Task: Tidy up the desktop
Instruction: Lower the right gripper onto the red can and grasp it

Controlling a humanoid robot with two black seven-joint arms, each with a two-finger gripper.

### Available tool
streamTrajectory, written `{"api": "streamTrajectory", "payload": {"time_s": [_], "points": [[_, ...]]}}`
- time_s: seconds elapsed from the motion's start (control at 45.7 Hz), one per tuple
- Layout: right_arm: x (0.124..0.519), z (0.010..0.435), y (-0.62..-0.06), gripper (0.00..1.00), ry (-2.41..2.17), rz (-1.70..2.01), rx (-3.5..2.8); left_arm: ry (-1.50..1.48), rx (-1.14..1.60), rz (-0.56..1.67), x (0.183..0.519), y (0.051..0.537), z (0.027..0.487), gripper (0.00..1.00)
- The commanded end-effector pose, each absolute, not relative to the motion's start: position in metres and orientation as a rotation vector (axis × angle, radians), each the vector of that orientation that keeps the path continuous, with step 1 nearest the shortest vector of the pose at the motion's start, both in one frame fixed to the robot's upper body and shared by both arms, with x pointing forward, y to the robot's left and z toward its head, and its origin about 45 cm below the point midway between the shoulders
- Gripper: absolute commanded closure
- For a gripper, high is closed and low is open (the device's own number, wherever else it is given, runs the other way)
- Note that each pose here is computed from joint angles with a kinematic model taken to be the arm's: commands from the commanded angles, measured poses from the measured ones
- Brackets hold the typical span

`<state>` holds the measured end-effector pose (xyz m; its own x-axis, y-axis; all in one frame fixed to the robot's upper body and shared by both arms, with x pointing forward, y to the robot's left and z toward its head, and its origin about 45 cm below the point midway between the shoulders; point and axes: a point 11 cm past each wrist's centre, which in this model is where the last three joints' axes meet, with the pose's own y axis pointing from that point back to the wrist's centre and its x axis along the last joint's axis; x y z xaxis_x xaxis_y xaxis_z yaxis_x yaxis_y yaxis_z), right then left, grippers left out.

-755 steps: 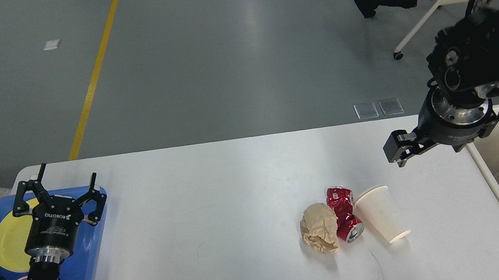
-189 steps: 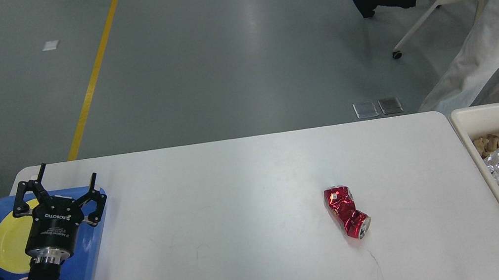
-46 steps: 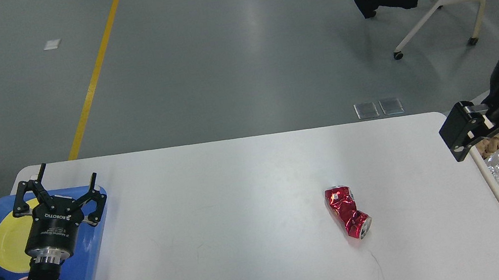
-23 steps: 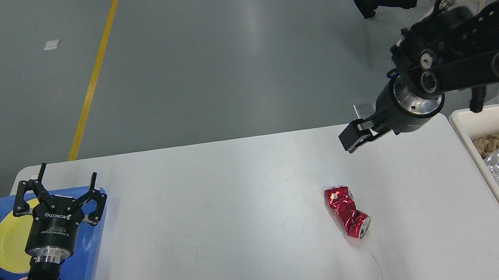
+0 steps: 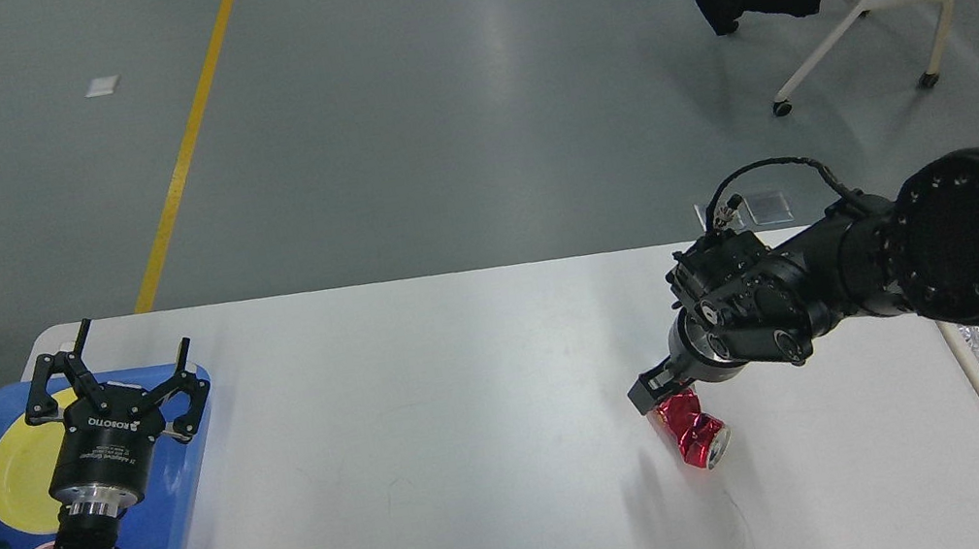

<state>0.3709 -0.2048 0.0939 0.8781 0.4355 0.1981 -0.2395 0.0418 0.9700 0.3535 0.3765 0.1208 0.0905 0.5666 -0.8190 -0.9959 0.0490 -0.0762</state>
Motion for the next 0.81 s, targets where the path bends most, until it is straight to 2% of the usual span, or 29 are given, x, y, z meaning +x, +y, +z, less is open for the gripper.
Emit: {"api": "streamTrajectory", "payload": {"time_s": [0.0, 0.723, 0.788], "points": [[0.366, 0.076, -0.215, 0.00, 0.156, 0.498, 1.429, 0.707, -0.781, 1.356, 0.354, 0.376, 0.121, 0.04], [0.356, 0.058, -0.209, 0.00, 0.096, 0.512, 1.476, 0.708, -0.780, 1.355, 0.353, 0.376, 0.121, 0.04], [0.356, 0.058, -0.209, 0.06, 0.097, 0.511, 1.475, 0.708, -0.780, 1.357, 0.353, 0.377, 0.121, 0.04]]}}
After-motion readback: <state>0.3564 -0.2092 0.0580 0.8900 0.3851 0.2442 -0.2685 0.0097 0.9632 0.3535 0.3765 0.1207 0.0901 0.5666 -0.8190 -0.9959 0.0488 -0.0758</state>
